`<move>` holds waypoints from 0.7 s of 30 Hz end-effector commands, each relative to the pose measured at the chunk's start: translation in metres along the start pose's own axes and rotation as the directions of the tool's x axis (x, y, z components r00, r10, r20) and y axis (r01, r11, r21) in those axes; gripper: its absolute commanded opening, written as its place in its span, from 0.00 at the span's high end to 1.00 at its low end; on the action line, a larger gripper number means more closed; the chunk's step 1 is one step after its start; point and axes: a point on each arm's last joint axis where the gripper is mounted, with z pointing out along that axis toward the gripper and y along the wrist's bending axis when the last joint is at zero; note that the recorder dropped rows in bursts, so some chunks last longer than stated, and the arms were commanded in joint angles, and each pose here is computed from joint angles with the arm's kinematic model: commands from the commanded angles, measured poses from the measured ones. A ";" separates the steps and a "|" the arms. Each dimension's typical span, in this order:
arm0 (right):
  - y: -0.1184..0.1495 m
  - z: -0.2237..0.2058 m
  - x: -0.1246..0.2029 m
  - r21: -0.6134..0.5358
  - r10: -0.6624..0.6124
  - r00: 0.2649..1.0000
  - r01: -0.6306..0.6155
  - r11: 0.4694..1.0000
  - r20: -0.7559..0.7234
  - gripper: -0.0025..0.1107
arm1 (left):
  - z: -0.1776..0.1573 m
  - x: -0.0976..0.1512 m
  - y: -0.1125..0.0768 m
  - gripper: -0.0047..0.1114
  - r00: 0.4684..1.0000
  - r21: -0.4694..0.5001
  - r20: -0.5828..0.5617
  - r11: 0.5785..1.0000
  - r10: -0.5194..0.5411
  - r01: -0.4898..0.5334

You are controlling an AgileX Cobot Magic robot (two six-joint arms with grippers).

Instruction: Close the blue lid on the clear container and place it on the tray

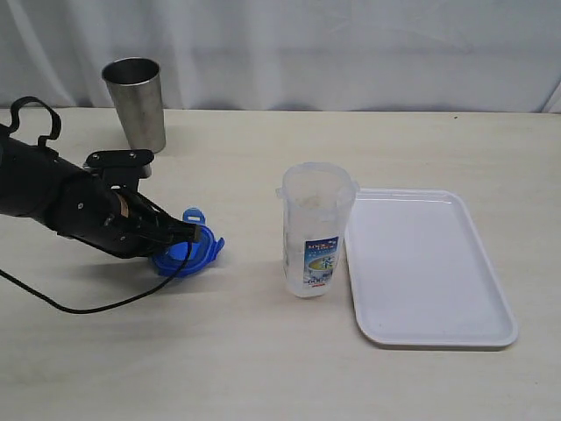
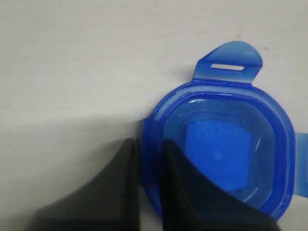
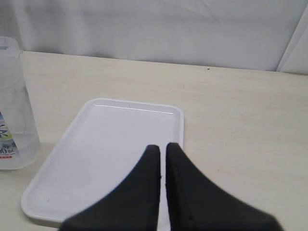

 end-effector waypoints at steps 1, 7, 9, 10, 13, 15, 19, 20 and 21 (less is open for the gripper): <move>0.000 0.000 -0.001 0.003 -0.004 1.000 0.004 1.000 0.014 0.94 | -0.004 -0.002 0.000 0.96 1.000 0.002 0.010 1.000 -0.001 0.001; 0.000 0.000 -0.001 0.003 -0.004 1.000 0.004 1.000 0.014 0.94 | -0.004 0.000 0.001 0.72 0.999 -0.006 -0.003 0.999 0.039 -0.039; 0.000 0.000 -0.001 0.003 -0.004 1.000 0.004 1.000 0.014 0.94 | -0.004 0.000 0.001 0.65 0.999 -0.009 -0.012 0.999 0.036 -0.036; 0.000 0.000 -0.001 0.003 -0.004 1.000 0.004 1.000 0.014 0.94 | -0.004 0.000 0.001 0.62 0.999 -0.011 -0.014 0.999 0.036 -0.036; 0.000 0.000 -0.001 0.003 -0.004 1.000 0.004 1.000 0.014 0.94 | -0.005 -0.001 0.001 0.57 0.997 -0.026 -0.046 0.998 0.063 -0.065; 0.000 0.000 -0.001 0.003 -0.004 1.000 0.004 1.000 0.014 0.94 | -0.006 -0.004 0.001 0.57 0.994 -0.032 -0.061 0.995 0.095 -0.097; 0.000 0.000 -0.001 0.003 -0.004 1.000 0.004 1.000 0.014 0.94 | -0.009 -0.012 -0.001 0.57 0.991 -0.039 -0.066 0.992 0.116 -0.119; 0.000 0.000 -0.001 0.003 -0.004 1.000 0.004 1.000 0.014 0.94 | -0.009 -0.013 -0.001 0.57 0.991 -0.040 -0.061 0.991 0.123 -0.126; 0.000 0.000 -0.001 0.003 -0.004 1.000 0.004 1.000 0.014 0.94 | -0.010 -0.015 -0.002 0.57 0.990 -0.040 -0.053 0.990 0.131 -0.133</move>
